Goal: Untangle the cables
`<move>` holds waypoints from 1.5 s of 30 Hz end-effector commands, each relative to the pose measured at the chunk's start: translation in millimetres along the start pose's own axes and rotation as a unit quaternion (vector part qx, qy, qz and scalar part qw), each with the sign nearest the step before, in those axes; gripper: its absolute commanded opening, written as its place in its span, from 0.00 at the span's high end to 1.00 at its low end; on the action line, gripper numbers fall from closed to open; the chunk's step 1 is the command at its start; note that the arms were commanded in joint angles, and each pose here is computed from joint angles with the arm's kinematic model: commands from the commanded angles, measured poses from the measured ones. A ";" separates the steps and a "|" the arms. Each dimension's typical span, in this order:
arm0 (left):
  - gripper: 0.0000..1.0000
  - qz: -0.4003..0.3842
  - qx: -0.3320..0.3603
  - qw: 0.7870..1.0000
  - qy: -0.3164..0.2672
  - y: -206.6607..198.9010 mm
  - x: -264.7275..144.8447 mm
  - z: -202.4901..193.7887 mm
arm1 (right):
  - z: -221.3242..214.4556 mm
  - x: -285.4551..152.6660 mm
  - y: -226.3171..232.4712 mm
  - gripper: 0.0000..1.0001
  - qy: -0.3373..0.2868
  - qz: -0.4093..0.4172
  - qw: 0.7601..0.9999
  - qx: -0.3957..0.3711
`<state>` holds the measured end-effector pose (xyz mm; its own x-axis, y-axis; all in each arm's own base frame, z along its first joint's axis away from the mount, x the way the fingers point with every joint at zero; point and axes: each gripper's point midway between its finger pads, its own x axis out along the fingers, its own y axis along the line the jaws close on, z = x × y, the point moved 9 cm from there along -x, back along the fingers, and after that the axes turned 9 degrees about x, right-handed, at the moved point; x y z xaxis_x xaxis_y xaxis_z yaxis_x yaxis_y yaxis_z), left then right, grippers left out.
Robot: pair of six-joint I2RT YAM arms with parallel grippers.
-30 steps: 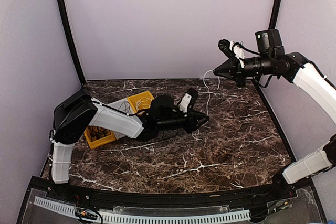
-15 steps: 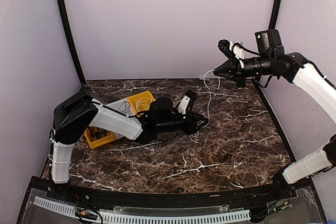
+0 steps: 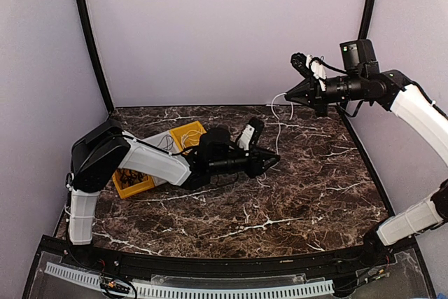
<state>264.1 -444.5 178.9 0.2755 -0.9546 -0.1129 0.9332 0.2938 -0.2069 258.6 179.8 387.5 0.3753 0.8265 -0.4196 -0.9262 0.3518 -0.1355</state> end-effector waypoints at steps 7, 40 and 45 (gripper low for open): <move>0.69 -0.039 0.012 0.999 -0.028 -9.8 3.5 15.9 | 5.5 -3.3 3.2 1.00 -0.014 -0.003 1.000 -0.010; 1.00 0.085 0.000 0.996 -0.026 32.5 -50.1 52.3 | -52.5 -13.0 15.6 0.64 0.027 -0.007 0.999 0.037; 1.00 0.122 0.003 0.993 -0.007 55.6 -81.6 75.8 | -107.7 -2.6 31.0 0.56 0.066 0.011 0.995 0.072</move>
<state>302.9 -384.5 209.2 0.4378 -0.8839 -0.1645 0.8618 0.4647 -0.2031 231.6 146.6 315.3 0.3647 0.7745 -0.5169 -0.9137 0.4045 -0.0387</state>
